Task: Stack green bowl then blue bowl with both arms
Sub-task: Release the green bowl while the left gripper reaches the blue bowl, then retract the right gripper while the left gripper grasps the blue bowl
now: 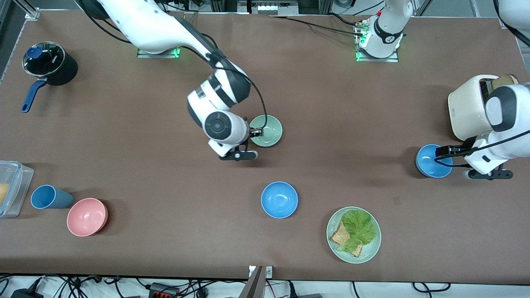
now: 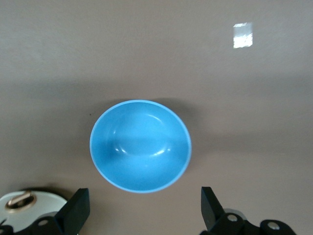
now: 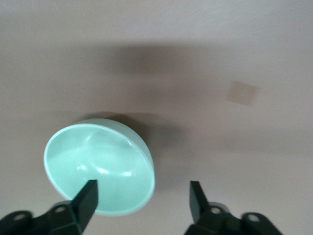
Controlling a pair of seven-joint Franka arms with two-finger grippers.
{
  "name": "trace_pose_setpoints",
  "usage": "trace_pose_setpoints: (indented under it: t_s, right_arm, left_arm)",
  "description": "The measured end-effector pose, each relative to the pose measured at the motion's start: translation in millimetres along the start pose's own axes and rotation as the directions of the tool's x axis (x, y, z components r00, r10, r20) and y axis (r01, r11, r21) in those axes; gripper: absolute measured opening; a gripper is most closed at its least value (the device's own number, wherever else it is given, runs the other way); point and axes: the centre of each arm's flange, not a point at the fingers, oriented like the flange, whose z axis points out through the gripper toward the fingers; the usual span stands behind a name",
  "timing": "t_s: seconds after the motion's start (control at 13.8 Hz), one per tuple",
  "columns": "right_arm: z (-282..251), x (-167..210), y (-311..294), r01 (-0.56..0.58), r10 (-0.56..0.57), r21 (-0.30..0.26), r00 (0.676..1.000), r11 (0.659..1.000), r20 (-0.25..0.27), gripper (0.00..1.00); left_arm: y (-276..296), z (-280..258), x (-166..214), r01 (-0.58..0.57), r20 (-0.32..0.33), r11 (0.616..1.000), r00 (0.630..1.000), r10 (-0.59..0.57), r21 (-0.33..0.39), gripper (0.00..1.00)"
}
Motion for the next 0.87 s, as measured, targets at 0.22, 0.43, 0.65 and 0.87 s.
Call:
trace_pose_setpoints:
  t_s: [0.22,0.43,0.65,0.87]
  right_arm:
    - [-113.5,10.4,58.1,-0.077,0.077,0.011,0.994,0.997,-0.081,1.00]
    - [-189.4,24.1,138.0,-0.132,0.133,0.021,0.974,0.991,-0.185,1.00]
    - [-233.2,37.1,223.2,-0.167,0.169,0.029,0.956,0.986,-0.239,1.00]
    - [-254.2,37.1,286.8,-0.175,0.175,0.021,0.958,0.984,-0.227,1.00]
  left_arm:
    - [-32.3,23.2,-3.9,-0.077,-0.014,0.997,0.997,0.077,-0.010,1.00]
    - [-44.8,42.3,-2.0,-0.093,-0.020,0.995,0.995,0.093,-0.017,1.00]
    - [-56.2,62.8,1.5,-0.119,-0.040,0.993,0.992,0.119,-0.019,1.00]
    - [-69.8,84.8,-0.1,-0.120,-0.033,0.992,0.992,0.119,-0.032,1.00]
